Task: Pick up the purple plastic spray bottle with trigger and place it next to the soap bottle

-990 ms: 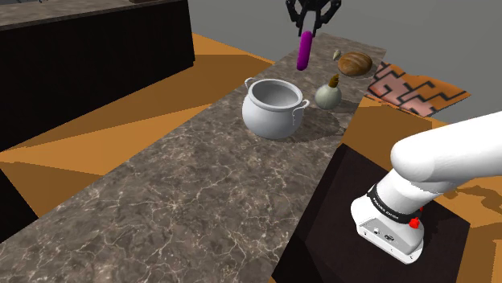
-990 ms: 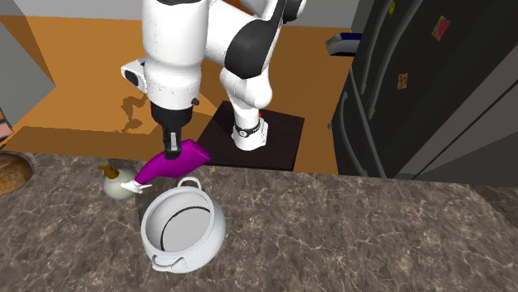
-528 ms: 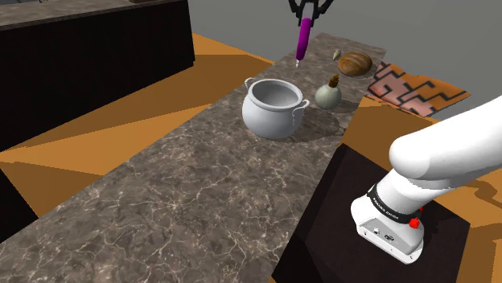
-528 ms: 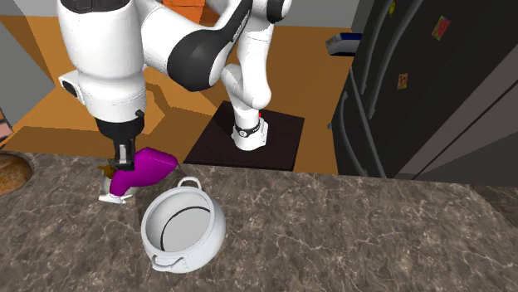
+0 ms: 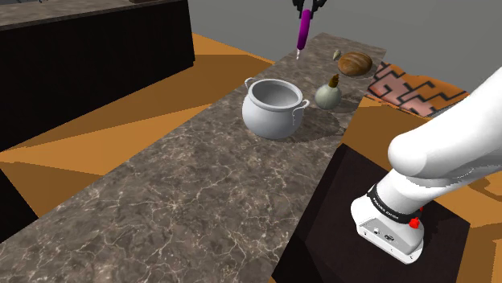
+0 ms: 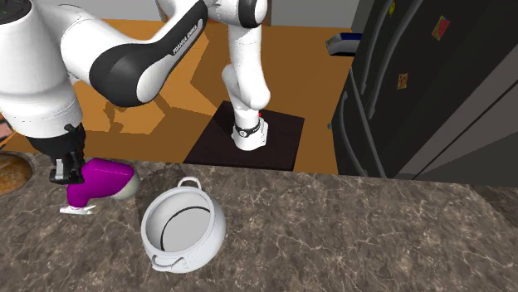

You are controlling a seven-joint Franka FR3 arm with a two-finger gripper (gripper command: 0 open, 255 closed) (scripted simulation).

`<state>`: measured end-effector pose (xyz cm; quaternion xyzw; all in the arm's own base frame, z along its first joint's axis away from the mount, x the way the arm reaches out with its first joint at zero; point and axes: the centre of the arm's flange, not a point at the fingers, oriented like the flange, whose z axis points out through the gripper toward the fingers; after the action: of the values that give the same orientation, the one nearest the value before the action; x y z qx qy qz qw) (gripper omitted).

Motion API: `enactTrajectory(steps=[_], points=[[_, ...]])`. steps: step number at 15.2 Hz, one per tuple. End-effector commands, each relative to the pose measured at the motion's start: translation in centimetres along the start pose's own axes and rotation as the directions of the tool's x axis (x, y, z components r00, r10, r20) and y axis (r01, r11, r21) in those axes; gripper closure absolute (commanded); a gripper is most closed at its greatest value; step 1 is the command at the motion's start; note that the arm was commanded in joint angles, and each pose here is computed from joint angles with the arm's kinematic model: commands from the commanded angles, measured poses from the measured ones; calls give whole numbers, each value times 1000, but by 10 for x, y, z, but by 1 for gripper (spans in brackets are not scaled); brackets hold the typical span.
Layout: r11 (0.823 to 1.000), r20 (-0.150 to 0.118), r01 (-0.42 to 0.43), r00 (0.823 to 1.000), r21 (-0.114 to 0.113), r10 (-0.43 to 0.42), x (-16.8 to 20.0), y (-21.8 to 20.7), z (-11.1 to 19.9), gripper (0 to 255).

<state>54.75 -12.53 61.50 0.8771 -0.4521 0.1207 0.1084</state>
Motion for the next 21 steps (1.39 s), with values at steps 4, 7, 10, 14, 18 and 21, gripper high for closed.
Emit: enactTrajectory(steps=[4, 7, 10, 14, 18, 21], points=[[1000, -1, 0, 1000, 0, 0, 64, -7, 21, 255], [1000, -1, 0, 1000, 0, 0, 102, -10, 33, 255], [1000, -1, 0, 1000, 0, 0, 129, -12, 47, 255], [1000, -1, 0, 1000, 0, 0, 123, -14, 67, 255], [1000, -1, 0, 1000, 0, 0, 116, -15, 87, 255], [1000, -1, 0, 1000, 0, 0, 111, -17, 102, 255]])
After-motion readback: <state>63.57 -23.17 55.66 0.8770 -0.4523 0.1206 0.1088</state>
